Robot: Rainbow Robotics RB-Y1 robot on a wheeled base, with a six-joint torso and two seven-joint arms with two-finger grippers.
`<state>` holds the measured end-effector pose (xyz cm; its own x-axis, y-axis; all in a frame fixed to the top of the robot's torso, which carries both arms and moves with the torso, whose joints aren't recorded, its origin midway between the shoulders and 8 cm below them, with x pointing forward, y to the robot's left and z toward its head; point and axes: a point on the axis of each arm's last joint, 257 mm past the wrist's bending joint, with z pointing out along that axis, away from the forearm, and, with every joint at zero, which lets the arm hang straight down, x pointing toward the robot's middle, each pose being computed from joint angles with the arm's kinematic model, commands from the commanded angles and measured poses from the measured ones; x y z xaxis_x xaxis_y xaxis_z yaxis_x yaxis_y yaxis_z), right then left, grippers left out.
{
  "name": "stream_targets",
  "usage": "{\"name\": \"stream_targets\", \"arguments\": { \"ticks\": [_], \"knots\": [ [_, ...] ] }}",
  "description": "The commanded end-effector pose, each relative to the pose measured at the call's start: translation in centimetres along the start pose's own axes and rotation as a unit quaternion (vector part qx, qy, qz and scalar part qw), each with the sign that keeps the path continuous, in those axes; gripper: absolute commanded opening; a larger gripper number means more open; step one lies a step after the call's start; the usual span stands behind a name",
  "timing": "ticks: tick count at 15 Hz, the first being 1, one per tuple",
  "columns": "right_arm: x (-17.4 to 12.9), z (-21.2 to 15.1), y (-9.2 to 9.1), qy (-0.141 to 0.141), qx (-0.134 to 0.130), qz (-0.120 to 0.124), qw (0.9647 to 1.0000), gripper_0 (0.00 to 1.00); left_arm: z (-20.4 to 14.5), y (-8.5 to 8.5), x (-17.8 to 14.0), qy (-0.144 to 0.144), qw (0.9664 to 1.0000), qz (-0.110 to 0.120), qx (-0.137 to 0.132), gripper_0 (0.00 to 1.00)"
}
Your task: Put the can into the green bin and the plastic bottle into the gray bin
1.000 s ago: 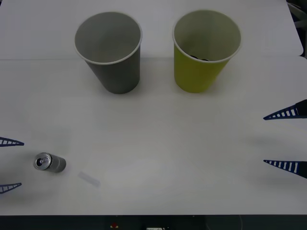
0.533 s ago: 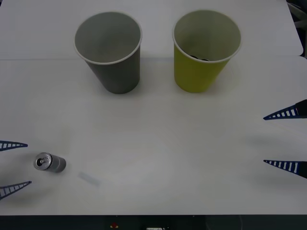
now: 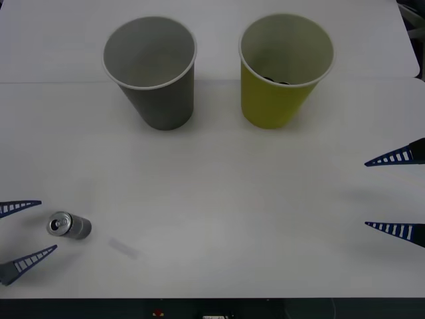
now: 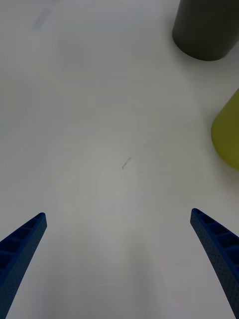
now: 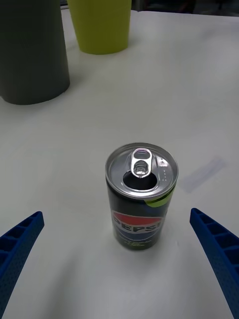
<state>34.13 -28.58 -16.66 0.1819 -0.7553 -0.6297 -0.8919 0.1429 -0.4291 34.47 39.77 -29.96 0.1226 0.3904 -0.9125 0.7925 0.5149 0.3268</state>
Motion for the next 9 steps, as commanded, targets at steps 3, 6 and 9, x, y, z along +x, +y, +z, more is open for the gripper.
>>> {"name": "stream_targets", "arguments": {
  "ticks": [3, 6, 9],
  "knots": [
    [0.0, 0.0, 0.0, 0.000, 0.000, 0.000, 1.0000, 1.00, 2.2, -1.1, 0.6, -0.014, 0.9996, -0.021, -0.012, 1.00],
    [0.0, 0.0, 0.0, 0.000, 0.000, 0.000, 1.0000, 1.00, 3.6, -1.9, 1.1, -0.023, 0.9986, -0.043, -0.023, 1.00],
    [0.0, 0.0, 0.0, 0.000, 0.000, 0.000, 1.0000, 1.00, 4.7, -2.3, 1.5, -0.029, 0.9971, -0.060, -0.036, 1.00]
  ]
}}
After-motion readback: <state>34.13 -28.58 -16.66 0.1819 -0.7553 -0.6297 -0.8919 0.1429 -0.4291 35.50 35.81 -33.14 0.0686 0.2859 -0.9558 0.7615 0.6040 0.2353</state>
